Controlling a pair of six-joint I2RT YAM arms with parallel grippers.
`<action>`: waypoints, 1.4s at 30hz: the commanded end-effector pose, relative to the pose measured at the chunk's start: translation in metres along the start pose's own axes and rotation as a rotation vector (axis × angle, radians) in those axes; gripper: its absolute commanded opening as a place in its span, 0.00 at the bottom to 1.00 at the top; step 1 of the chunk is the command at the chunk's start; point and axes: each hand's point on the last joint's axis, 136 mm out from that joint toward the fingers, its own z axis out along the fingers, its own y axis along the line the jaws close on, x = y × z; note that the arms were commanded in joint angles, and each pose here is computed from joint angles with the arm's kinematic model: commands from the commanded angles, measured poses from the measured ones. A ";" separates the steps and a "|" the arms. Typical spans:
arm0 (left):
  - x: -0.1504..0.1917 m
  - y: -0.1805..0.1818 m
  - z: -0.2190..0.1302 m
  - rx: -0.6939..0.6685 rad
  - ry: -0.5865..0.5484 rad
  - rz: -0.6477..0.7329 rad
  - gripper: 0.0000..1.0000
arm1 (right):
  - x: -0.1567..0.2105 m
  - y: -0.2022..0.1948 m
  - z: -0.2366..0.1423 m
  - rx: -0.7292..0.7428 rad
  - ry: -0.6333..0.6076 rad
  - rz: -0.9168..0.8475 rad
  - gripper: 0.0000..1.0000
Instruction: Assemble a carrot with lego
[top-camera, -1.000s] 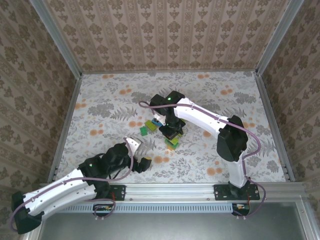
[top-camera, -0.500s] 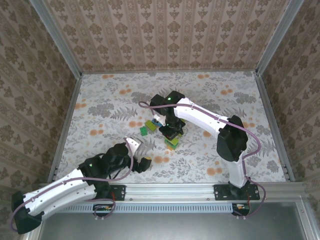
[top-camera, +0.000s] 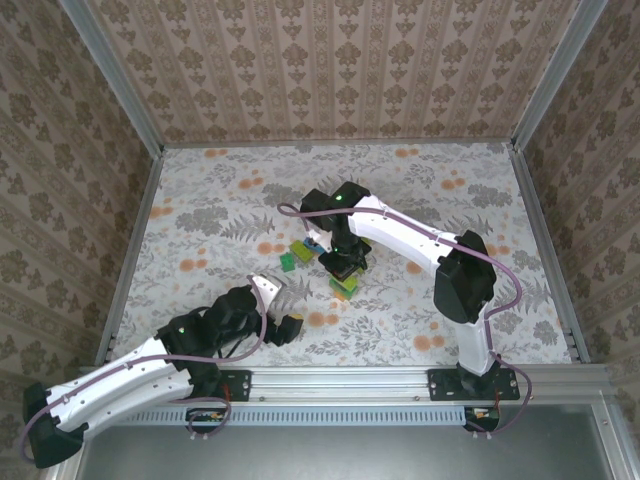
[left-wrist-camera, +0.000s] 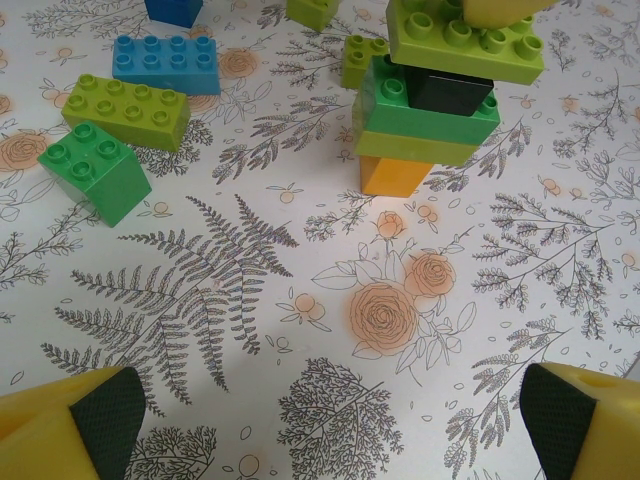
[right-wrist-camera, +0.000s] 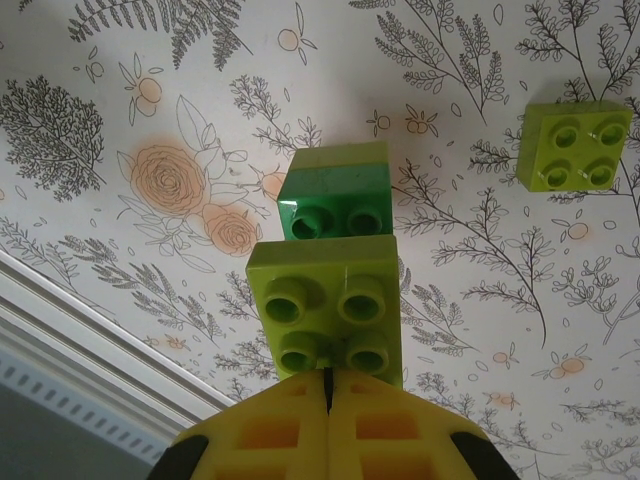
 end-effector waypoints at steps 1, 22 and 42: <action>0.000 -0.002 0.000 0.006 -0.006 0.030 1.00 | 0.019 0.002 0.015 0.016 0.101 -0.024 0.00; 0.000 -0.002 0.000 0.007 -0.006 0.030 1.00 | -0.005 0.011 0.006 -0.053 -0.016 0.011 0.00; 0.000 -0.002 0.000 0.002 -0.005 0.031 1.00 | 0.006 0.004 -0.029 -0.016 -0.063 0.007 0.00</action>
